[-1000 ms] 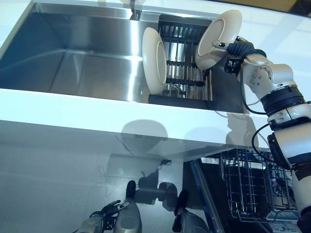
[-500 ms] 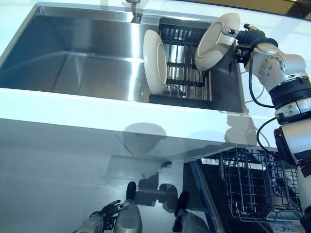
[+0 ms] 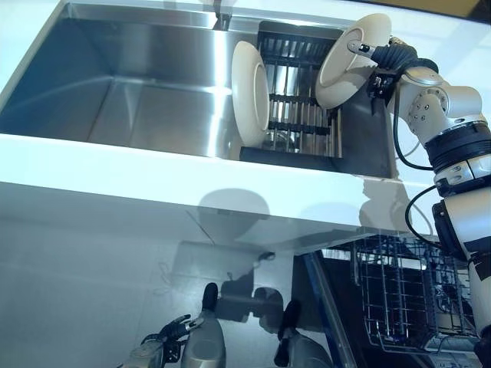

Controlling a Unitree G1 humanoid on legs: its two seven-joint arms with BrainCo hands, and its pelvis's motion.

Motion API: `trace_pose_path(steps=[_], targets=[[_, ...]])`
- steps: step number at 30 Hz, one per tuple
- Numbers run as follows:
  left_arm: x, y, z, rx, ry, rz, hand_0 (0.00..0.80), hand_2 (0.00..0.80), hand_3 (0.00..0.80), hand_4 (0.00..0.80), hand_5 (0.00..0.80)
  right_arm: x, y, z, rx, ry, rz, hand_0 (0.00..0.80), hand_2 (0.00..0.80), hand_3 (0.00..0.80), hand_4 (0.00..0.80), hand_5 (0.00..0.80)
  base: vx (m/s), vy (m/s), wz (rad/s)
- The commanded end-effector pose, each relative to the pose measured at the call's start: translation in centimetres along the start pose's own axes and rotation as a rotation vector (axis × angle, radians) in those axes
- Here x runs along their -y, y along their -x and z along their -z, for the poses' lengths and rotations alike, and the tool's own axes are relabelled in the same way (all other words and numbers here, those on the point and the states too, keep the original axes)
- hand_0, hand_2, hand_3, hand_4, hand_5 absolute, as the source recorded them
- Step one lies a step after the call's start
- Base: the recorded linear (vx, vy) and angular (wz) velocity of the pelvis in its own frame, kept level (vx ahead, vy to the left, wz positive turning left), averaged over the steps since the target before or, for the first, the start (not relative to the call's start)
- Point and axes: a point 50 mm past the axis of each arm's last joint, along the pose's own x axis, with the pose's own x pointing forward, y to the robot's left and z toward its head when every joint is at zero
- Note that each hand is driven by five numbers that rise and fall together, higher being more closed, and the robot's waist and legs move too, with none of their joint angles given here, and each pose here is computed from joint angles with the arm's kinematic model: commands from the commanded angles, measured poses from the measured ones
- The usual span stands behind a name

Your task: Take plates into dishwasher

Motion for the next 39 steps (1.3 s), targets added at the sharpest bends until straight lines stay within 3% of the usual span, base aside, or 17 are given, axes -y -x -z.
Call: trace_pose_path(steps=[1, 8, 9, 10, 39], targets=[[0.3, 0.0, 0.6, -0.021, -0.029, 0.030, 0.000, 0.000, 0.000, 0.000, 0.000, 0.2, 0.9, -5.3, 0.176, 0.008, 0.032, 0.000, 0.000, 0.000, 0.000, 0.000, 0.000, 0.015, 0.04], [0.6, -0.1, 0.2, -0.002, -0.012, 0.037, 0.000, 0.000, 0.000, 0.000, 0.000, 0.5, 0.7, -5.1, 0.154, -0.003, 0.034, 0.000, 0.000, 0.000, 0.000, 0.000, 0.000, 0.000, 0.00], [0.7, -0.1, 0.2, 0.000, -0.009, 0.040, 0.000, 0.000, 0.000, 0.000, 0.000, 0.5, 0.7, -5.1, 0.156, -0.001, 0.038, 0.496, 0.496, 0.496, 0.496, 0.496, 0.000, 0.000, 0.00], [0.7, -0.1, 0.1, 0.004, -0.006, 0.041, 0.000, 0.000, 0.000, 0.000, 0.000, 0.5, 0.7, -5.2, 0.162, 0.003, 0.043, 0.800, 0.800, 0.800, 0.800, 0.800, 0.000, 0.000, 0.00], [-0.2, 0.5, 1.8, -0.034, -0.029, 0.009, 0.000, 0.000, 0.000, 0.000, 0.000, 3.7, 1.3, -7.5, 0.307, 0.118, 0.195, 0.800, 0.800, 0.800, 0.800, 0.800, 0.005, -0.007, 0.00]])
